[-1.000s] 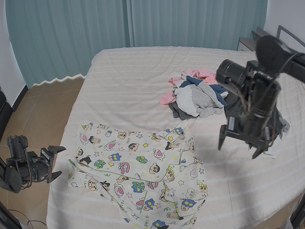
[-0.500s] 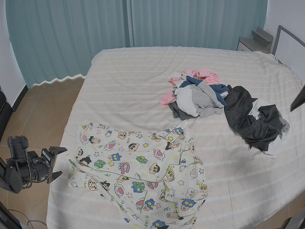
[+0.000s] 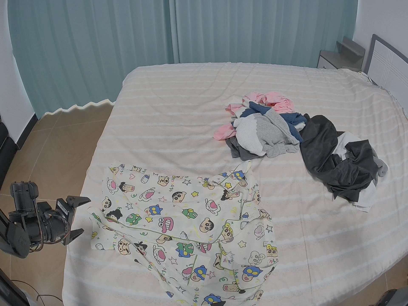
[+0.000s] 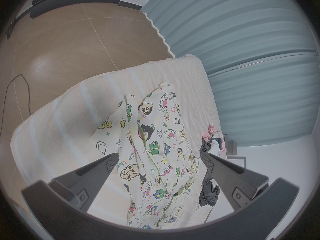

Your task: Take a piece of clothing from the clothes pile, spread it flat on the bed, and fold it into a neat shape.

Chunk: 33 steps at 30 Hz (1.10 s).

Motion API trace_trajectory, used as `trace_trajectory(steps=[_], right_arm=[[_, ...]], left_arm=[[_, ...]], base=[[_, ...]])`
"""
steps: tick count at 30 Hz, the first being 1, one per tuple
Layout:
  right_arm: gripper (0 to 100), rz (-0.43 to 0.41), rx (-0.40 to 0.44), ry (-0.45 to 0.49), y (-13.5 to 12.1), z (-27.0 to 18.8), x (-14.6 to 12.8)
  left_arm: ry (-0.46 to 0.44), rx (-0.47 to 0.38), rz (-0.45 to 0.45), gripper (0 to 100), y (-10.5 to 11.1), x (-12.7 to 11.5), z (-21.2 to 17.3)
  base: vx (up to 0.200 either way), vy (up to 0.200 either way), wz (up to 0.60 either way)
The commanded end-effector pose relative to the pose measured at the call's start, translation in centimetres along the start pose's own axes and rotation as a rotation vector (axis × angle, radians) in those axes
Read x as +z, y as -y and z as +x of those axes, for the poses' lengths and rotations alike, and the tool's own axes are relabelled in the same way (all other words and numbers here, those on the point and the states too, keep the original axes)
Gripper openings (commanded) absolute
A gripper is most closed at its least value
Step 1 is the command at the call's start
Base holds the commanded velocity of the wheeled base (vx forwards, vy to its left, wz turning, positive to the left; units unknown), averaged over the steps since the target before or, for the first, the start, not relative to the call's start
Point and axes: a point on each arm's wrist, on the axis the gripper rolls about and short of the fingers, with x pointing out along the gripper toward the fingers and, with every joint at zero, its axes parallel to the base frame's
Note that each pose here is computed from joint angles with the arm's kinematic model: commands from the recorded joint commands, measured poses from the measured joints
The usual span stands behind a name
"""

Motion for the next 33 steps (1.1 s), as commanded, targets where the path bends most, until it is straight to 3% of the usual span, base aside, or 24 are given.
trace_trajectory(steps=[1, 5, 6, 7, 8, 10, 13, 19, 26, 30, 33], right_arm=[[100, -0.311, 0.138, -0.097, 13.0, 10.4, -10.0], [100, -0.488, 0.259, -0.316, 15.7, 13.2, -13.1], [100, -0.488, 0.259, -0.316, 15.7, 13.2, -13.1], [100, -0.55, 0.258, -0.458, 16.3, 14.6, -14.4], [100, -0.568, 0.232, -0.516, 16.4, 15.4, -14.9], [100, -0.578, 0.215, -0.549, 16.3, 15.9, -15.2], [100, -0.617, 0.137, -0.671, 16.0, 18.6, -16.4], [100, -0.612, 0.063, -0.798, 16.1, 21.2, -17.6], [100, -0.611, 0.051, -0.914, 15.7, 23.5, -18.3], [100, -0.609, 0.05, -0.915, 15.7, 25.0, -18.9], [100, -0.592, 0.043, -0.898, 16.2, 25.9, -19.0]], left_arm=[[-0.011, 0.009, -0.002, 100, -0.2, 0.0, 0.3], [-0.021, 0.028, 0.027, 100, -0.6, -0.1, 0.6], [-0.021, 0.028, 0.027, 100, -0.6, -0.1, 0.6], [-0.027, 0.039, 0.042, 100, -0.8, -0.1, 0.8], [-0.029, 0.041, 0.044, 100, -0.9, -0.1, 0.9], [-0.03, 0.043, 0.043, 100, -0.9, -0.1, 0.9], [-0.021, 0.035, 0.048, 100, -0.9, 0.0, 0.9], [-0.008, 0.01, 0.057, 100, -0.5, 0.1, 0.7], [0.041, -0.077, 0.106, 100, 1.1, 0.0, -1.6], [0.026, -0.161, 0.14, 100, 2.2, -0.3, -3.0], [0.031, -0.17, 0.157, 100, 2.5, -0.5, -3.9]], base=[[0.0, 0.0, 0.0], [0.0, 0.0, 0.0], [0.0, 0.0, 0.0], [0.0, 0.0, 0.0], [0.0, 0.0, 0.0], [0.0, 0.0, 0.0], [0.0, 0.0, 0.0], [0.0, 0.0, 0.0], [0.0, 0.0, 0.0], [0.0, 0.0, 0.0], [0.0, 0.0, 0.0]])
